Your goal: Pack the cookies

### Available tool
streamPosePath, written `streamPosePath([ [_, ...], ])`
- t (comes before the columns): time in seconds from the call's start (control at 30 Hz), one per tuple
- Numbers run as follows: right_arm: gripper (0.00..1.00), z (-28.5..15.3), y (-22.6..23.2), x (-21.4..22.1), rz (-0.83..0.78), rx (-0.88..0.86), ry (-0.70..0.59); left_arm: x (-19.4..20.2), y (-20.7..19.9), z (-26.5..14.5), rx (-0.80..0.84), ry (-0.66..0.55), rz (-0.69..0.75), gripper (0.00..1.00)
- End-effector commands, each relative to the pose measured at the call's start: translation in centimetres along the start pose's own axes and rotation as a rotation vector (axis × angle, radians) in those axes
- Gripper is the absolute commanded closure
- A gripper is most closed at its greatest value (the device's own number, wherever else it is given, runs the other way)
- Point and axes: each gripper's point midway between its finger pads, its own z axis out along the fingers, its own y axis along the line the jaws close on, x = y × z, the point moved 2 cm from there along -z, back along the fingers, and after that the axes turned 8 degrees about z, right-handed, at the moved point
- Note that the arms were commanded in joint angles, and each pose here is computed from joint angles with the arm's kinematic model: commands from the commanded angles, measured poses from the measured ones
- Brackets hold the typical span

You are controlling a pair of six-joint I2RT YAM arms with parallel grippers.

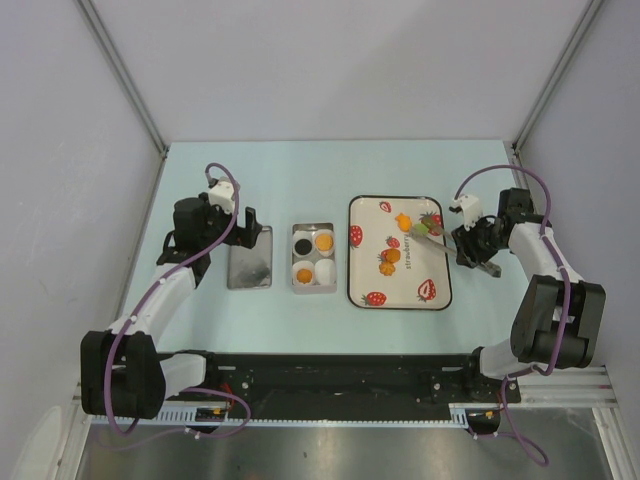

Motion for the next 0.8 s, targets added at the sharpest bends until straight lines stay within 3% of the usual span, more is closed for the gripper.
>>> streamPosePath([
  [0.0, 0.52, -0.7, 0.4, -0.8, -0.028, -0.004, -0.034, -2.3, 0.0, -0.2, 0.013, -0.061, 0.04, 0.0],
  [0.47, 0.62, -1.1, 0.5, -1.2, -0.039, 0.017, -0.042, -2.2, 0.1, -0.2, 0.01, -0.06, 0.039, 0.0],
  [0.77, 0.76, -2.6, 1.1, -2.4, -0.046, 0.032, -0.102, -2.2, 0.0, -0.1, 0.01, -0.059, 0.041, 0.0],
])
